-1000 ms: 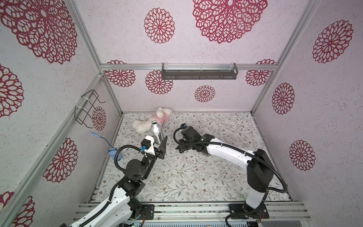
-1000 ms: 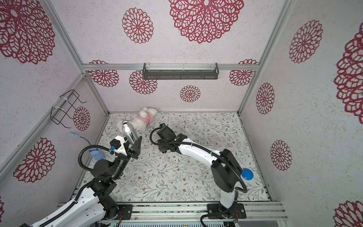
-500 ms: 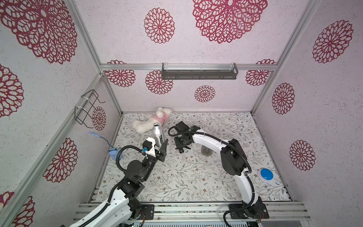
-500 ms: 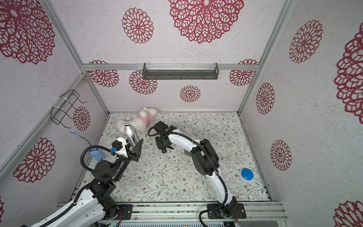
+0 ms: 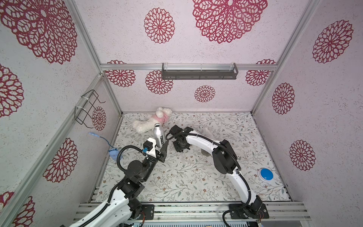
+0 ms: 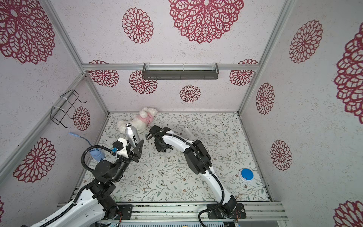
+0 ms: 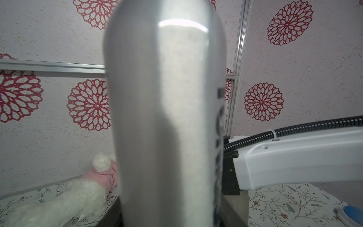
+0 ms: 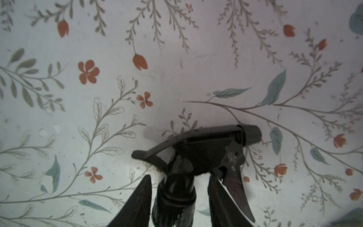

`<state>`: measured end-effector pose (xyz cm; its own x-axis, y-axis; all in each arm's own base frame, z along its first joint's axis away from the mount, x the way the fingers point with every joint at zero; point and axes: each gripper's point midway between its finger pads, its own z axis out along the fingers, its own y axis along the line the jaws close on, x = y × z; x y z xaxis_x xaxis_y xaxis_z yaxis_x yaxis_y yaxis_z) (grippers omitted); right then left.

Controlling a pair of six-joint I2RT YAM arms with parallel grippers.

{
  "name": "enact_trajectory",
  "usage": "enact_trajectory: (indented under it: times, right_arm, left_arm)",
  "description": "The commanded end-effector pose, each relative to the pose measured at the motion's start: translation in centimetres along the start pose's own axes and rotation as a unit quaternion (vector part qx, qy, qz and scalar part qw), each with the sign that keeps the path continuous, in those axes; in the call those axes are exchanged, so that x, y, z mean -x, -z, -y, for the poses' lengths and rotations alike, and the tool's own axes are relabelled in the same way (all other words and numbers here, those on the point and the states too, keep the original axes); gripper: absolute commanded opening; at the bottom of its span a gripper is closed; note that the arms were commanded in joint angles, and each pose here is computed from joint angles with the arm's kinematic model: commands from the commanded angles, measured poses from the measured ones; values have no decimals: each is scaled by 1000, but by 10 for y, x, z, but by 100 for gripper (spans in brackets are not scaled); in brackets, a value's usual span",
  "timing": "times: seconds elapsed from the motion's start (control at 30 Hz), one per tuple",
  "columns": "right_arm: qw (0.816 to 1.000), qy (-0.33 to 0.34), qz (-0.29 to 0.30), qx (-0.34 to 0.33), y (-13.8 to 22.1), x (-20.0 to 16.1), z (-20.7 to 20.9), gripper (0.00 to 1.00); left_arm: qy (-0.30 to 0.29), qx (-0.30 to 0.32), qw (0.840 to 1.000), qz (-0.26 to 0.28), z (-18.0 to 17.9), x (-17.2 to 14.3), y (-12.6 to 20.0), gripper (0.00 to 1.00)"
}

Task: Attach spray nozzles to spray bottles
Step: Pick up the spray nozzle from the center of the board.

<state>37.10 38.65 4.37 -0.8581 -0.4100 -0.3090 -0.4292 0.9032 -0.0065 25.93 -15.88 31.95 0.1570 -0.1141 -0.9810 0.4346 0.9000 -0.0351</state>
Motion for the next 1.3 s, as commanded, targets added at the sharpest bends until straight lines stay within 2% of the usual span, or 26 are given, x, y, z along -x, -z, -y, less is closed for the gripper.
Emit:
enact_trajectory:
  times: [0.0, 0.4, 0.7, 0.87, 1.0, 1.1, 1.17, 1.27]
  right_arm:
    - [1000, 16, -11, -25, 12, -6, 6, 43]
    - [999, 22, 4, -42, 9, 2, 7, 37]
    - [997, 3, 83, 10, 53, 20, 0, 34]
    - [999, 17, 42, 12, 43, -1, 0, 44]
    - [999, 36, 29, -2, 50, -17, 4, 51]
    - [998, 39, 50, -28, 66, -13, 11, 52]
    - [997, 43, 45, -39, 64, -15, 13, 52]
    - [999, 34, 34, 0, 50, -14, 5, 52]
  left_arm:
    - [3, -9, 1000, 2, 4, 0, 1, 30]
    - [0, -9, 1000, 1, 4, 0, 0, 29]
    - [-2, -8, 1000, -1, 5, -1, -2, 29]
    - [-1, -10, 1000, -3, 5, -1, -2, 29]
    - [0, -13, 1000, -7, 6, -4, -1, 29]
    - [2, -13, 1000, -4, 6, -2, -2, 29]
    - [2, -12, 1000, -3, 6, -1, -3, 29]
    - [2, -14, 1000, -3, 7, -1, -5, 29]
